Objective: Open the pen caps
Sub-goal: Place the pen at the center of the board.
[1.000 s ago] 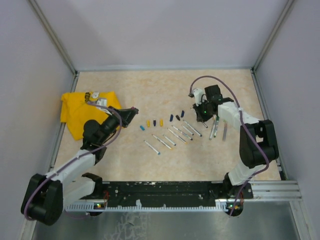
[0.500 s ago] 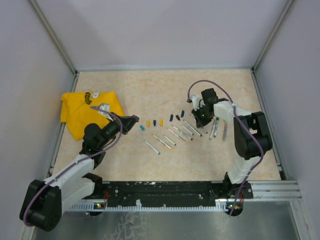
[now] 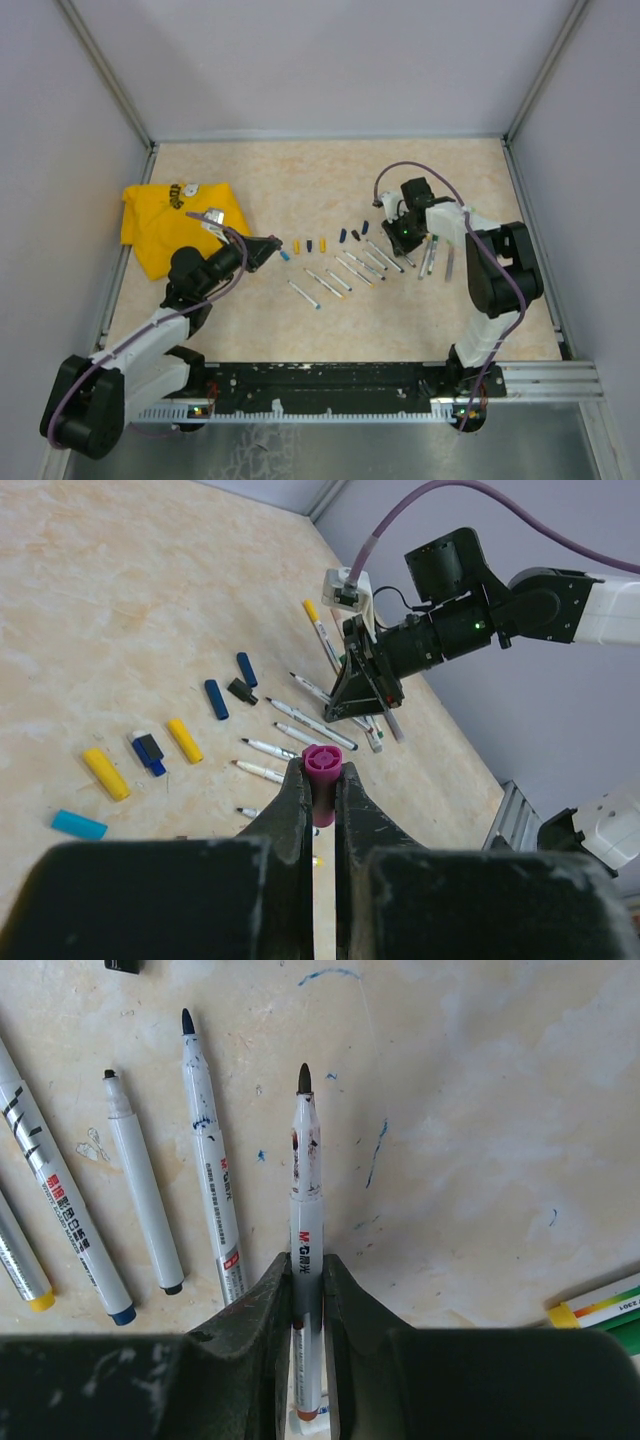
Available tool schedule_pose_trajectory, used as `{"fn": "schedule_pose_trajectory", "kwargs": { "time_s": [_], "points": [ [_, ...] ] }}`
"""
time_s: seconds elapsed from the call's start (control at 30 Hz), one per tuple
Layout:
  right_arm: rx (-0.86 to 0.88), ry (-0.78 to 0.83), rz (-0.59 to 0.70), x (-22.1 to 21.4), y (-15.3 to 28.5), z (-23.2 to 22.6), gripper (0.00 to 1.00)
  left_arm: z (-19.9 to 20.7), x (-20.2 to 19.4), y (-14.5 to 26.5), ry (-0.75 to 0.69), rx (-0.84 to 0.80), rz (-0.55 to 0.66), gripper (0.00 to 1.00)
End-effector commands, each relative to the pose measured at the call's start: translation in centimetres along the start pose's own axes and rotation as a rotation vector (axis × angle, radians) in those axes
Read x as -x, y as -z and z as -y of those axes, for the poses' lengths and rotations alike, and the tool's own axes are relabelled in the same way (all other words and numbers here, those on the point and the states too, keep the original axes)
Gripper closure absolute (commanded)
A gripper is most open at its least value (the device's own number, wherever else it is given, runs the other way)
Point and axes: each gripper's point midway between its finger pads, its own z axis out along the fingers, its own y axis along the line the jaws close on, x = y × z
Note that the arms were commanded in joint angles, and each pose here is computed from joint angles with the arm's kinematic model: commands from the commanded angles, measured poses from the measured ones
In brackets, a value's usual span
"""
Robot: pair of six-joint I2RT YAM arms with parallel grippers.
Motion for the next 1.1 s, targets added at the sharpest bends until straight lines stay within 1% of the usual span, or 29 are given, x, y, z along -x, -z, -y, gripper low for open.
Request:
{"fn": "schedule_pose_trajectory", "kwargs": {
  "time_s": [0.0,0.37,0.7,0.9,0.93,1.07],
  "points": [
    [-0.026,0.026,0.04,2.0,0.7,0.7,0.82,0.9,-0.4,-0.2,0.027,-0.046,-0.034,1.0],
    [-0.035,0.031,0.06,2.4,1.2,0.7,0.7,2.3,-1.5,-0.4,0.076,-0.096,-0.056,1.0],
    [-0.031,0.045,0.13,3.9,2.8,0.3,0.67,4.5,-3.6,-1.8,0.063,-0.123,-0.09,1.0],
    [-0.031,0.052,0.157,4.3,3.4,0.2,0.67,6.0,-5.3,-3.7,0.059,-0.149,-0.13,1.0],
    [-0.042,0.06,0.187,4.9,4.3,0.1,0.67,6.0,-5.7,-4.1,0.061,-0.148,-0.142,1.0],
    [-0.045,0.064,0.219,5.5,5.2,0.1,0.66,6.7,-7.4,-5.5,0.064,-0.154,-0.175,1.0]
  ]
}}
